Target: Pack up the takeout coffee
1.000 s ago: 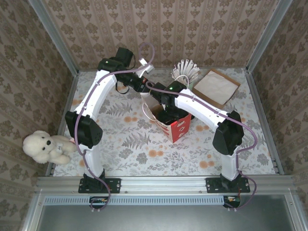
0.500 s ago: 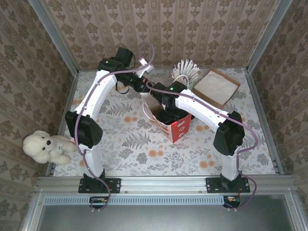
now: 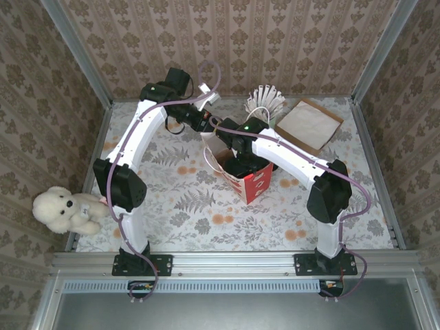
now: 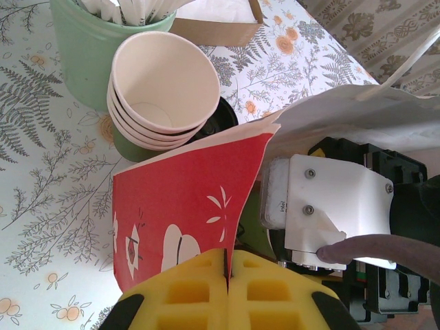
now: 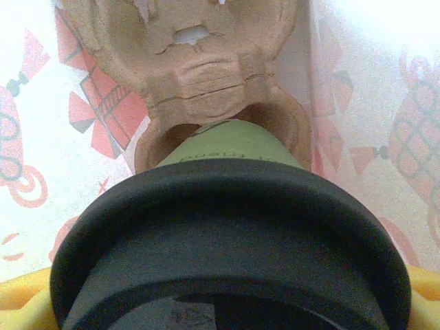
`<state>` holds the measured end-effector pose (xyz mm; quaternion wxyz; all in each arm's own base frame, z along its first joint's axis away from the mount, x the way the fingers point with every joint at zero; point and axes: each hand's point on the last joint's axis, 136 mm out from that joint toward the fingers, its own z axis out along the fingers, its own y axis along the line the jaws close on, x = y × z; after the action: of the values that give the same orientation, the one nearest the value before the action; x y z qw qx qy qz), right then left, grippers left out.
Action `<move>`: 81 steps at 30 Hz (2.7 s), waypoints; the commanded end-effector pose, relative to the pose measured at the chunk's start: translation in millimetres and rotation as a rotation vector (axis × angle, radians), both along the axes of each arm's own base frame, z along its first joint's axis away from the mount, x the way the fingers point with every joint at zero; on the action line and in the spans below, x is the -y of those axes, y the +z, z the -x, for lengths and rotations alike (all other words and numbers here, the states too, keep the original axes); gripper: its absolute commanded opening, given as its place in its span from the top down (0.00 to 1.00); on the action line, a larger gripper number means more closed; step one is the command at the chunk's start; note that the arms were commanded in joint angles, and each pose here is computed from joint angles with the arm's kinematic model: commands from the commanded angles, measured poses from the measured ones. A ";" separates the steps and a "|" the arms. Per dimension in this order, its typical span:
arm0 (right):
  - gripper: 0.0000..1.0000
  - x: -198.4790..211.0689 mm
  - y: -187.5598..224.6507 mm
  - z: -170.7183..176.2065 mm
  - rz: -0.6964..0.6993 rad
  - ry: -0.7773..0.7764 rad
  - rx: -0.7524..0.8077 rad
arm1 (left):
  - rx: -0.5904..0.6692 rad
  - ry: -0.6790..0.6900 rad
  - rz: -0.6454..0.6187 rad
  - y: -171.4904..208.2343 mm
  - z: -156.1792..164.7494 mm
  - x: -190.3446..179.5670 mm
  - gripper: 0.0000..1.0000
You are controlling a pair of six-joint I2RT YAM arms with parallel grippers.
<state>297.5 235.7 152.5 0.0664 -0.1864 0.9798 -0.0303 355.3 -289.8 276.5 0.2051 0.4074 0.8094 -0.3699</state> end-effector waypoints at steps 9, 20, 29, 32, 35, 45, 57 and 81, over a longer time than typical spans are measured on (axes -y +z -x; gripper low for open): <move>0.32 0.1 8.3 -1.7 -0.026 0.004 0.030 | -0.023 0.000 0.002 0.7 0.9 1.1 1.00; 0.32 1.9 4.7 -1.3 -0.017 0.001 0.027 | -0.024 -0.002 0.001 1.2 2.2 1.4 1.00; 0.33 6.6 -11.4 0.4 0.004 -0.011 0.001 | -0.028 -0.003 0.001 -0.6 1.4 2.0 1.00; 0.32 7.4 -14.4 0.9 0.007 -0.013 -0.006 | -0.029 -0.001 -0.001 -1.3 0.9 1.3 1.00; 0.33 7.8 -16.9 1.0 0.011 -0.013 -0.007 | -0.032 0.000 -0.002 -2.2 0.9 1.3 1.00; 0.32 9.0 -19.4 1.3 0.015 -0.014 -0.011 | -0.030 -0.002 -0.001 -1.1 1.8 1.7 1.00; 0.32 9.8 -19.0 2.1 0.017 -0.016 -0.013 | -0.028 -0.003 -0.001 -0.6 2.0 1.8 1.00; 0.33 11.2 -32.3 0.8 0.035 -0.018 -0.027 | -0.031 -0.002 -0.001 -1.5 1.5 1.8 1.00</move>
<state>295.7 228.4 126.9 0.0529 -0.1818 0.9811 -0.0385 356.0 -290.4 273.9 0.2022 0.4068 0.8103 -0.3702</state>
